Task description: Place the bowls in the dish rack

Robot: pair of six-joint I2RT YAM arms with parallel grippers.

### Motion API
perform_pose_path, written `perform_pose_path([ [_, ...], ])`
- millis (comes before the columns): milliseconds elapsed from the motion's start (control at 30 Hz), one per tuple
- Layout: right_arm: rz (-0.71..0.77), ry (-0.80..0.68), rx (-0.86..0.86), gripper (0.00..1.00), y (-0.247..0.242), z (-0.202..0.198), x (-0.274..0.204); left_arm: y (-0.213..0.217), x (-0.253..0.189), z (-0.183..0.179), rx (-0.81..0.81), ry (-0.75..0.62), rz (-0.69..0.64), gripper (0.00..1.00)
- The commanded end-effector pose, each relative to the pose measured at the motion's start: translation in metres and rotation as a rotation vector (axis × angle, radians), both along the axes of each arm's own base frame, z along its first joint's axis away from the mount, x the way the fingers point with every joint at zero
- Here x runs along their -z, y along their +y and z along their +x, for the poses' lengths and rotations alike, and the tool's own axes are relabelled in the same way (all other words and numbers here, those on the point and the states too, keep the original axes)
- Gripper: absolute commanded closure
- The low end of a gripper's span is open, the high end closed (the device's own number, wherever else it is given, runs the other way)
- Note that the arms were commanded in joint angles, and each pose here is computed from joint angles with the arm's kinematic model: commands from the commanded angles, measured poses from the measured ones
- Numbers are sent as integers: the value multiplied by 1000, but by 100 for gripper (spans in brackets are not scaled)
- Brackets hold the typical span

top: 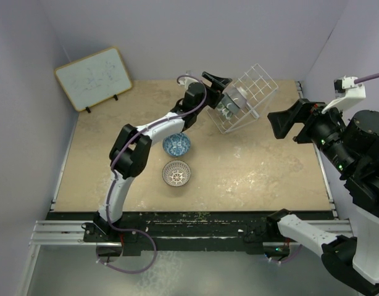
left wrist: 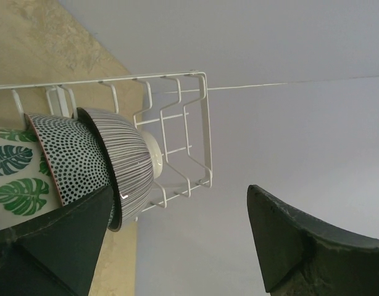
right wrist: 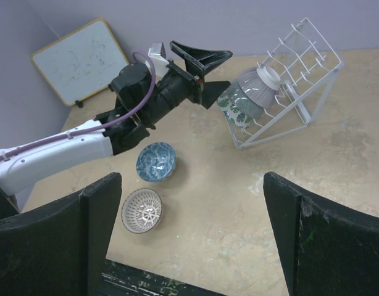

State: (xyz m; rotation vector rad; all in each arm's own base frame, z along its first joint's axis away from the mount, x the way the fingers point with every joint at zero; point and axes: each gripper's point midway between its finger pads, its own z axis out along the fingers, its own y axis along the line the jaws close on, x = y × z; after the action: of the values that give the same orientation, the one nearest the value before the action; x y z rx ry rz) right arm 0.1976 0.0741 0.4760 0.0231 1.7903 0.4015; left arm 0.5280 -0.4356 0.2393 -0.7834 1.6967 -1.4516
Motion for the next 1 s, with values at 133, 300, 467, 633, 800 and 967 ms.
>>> perform_pose_path([
  [133, 32, -43, -23, 2, 4, -1, -14, 32, -47, -19, 6, -75, 109, 1],
  [300, 40, -48, -27, 2, 4, -4, -16, 50, -54, -40, 18, -138, 261, 1],
  [467, 47, -43, -29, 2, 4, -6, -14, 78, -55, -71, 25, -215, 396, 1],
  [633, 56, -41, -29, 2, 4, -9, -13, 110, -30, -107, 49, -221, 647, 1],
  [800, 69, -31, -39, 2, 7, -8, -8, 138, 3, -144, 32, -180, 910, 3],
  [967, 80, -24, -44, 2, 9, -7, -5, 139, 43, -168, 54, -137, 1156, 6],
])
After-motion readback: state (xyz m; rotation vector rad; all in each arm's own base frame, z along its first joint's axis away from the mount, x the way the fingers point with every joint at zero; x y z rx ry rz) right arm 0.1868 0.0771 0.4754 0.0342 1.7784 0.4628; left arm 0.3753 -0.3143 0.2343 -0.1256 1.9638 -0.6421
